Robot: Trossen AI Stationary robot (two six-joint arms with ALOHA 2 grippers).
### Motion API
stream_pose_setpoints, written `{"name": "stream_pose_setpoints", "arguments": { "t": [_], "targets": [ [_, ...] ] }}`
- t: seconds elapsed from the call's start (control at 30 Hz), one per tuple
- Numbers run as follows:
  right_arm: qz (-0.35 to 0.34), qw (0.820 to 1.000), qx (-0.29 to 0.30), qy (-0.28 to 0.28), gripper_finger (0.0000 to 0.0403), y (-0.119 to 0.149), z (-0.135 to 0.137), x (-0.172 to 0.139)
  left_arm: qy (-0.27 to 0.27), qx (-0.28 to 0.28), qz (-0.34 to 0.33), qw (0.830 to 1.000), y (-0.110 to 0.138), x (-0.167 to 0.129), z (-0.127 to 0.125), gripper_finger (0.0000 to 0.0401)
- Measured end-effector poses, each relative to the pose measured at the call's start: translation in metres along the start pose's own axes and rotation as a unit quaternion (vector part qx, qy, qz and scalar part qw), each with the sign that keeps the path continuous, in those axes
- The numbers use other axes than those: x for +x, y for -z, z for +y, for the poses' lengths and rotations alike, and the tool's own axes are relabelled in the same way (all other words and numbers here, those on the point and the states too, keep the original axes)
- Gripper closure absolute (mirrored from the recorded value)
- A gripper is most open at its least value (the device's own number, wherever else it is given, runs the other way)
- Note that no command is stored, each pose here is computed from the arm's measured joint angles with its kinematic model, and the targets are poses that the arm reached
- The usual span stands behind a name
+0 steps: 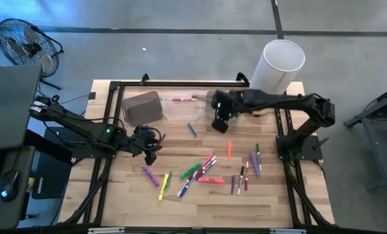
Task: Pick & Place Markers
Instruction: Put the pink pen into the black bin
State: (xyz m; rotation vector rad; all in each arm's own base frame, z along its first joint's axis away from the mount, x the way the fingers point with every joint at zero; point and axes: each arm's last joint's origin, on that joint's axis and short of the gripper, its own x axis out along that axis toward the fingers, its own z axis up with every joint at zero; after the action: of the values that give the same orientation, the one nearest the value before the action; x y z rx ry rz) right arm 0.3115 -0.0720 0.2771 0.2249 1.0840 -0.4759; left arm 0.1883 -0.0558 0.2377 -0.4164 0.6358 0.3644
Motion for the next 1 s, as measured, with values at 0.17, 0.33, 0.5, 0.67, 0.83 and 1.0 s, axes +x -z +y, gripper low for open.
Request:
{"name": "stream_pose_setpoints", "arguments": {
  "t": [0.17,0.33,0.5,0.67,0.83,1.0],
  "targets": [
    [-0.002,0.999,0.020,-0.026,0.0399,0.017,0.054,-0.009,0.012,-0.003,0.011,1.000,0.001,0.000,-0.001,0.0245],
    [-0.031,0.995,0.024,-0.095,0.0402,0.049,0.106,-0.002,-0.008,0.006,0.036,0.999,0.006,0.013,-0.004,0.0254],
    [-0.031,0.982,0.090,-0.160,0.0402,0.089,0.134,0.020,-0.046,-0.009,0.084,0.995,0.014,0.031,-0.009,0.0255],
    [-0.019,0.980,0.116,-0.161,0.0402,0.109,0.139,0.022,-0.126,-0.033,0.192,0.973,0.020,0.052,-0.003,0.0255],
    [-0.017,0.983,0.096,-0.156,0.0403,0.112,0.137,0.016,-0.151,-0.069,0.281,0.945,0.024,0.073,0.007,0.0256],
    [-0.023,0.986,0.066,-0.153,0.0403,0.107,0.129,0.012,-0.175,-0.084,0.322,0.927,0.030,0.091,0.016,0.0256]
  ]
}}
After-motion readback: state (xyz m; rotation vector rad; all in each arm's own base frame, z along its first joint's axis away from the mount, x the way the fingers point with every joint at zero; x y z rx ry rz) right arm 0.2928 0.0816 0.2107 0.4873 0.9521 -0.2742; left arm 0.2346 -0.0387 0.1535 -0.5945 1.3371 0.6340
